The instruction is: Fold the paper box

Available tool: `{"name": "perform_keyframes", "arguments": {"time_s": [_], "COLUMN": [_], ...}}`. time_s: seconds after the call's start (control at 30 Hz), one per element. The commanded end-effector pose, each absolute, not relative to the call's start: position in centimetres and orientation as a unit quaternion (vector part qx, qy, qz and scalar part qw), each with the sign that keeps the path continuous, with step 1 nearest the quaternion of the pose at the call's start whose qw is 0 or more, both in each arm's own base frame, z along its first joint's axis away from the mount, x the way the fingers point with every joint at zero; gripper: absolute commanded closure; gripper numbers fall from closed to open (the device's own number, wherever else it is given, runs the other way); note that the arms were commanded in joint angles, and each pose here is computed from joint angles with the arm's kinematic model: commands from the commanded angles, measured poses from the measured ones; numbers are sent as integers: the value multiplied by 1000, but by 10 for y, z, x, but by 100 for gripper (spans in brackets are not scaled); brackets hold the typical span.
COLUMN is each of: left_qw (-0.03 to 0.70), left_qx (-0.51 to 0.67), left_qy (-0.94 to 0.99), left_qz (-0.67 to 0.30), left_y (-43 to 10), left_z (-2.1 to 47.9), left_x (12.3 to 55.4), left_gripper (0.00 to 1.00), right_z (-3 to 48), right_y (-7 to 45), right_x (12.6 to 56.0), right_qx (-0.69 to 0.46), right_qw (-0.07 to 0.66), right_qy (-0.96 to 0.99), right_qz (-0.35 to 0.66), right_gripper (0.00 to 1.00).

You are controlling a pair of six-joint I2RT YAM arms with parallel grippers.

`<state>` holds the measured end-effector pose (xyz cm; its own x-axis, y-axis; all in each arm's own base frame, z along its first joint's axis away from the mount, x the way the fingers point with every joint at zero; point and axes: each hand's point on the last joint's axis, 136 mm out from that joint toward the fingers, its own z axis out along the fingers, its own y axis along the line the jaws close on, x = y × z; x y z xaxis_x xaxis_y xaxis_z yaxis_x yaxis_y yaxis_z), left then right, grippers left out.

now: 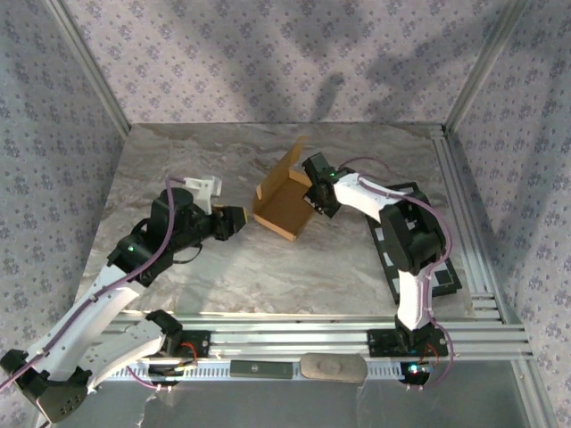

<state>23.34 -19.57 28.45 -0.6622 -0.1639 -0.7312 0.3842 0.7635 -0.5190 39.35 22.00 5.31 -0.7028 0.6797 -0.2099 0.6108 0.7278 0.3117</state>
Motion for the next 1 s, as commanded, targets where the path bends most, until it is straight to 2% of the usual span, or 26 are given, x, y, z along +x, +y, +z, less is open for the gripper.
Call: {"name": "perform_keyframes", "arguments": {"time_s": [0.0,0.17,0.43,0.57,0.73,0.87,0.97], "left_qw": [407,403,398,395,401,401,396], "left_qx": [29,26,15,12,27,53,74], "left_qy": [857,862,876,884,886,892,895], "left_qz": [-315,-305,-271,-249,-232,-203,-191], "left_y": [-183,-180,-165,-157,-155,-152,-150], "left_z": [280,274,254,246,248,247,246], "left_x": [241,246,262,276,291,302,308], "left_gripper": [59,60,60,57,53,38,32], "right_z": [56,40,48,50,50,65,91], "right_y": [210,241,273,275,276,270,252], "right_x": [352,322,315,316,316,313,309], "right_qx": [498,579,601,594,577,544,502], "right_qw": [120,57,54,56,52,69,123], "right_qy": [857,809,790,794,806,826,847], "right_qz": [63,80,110,115,123,129,123], "right_gripper": [100,100,100,87,84,55,41]}}
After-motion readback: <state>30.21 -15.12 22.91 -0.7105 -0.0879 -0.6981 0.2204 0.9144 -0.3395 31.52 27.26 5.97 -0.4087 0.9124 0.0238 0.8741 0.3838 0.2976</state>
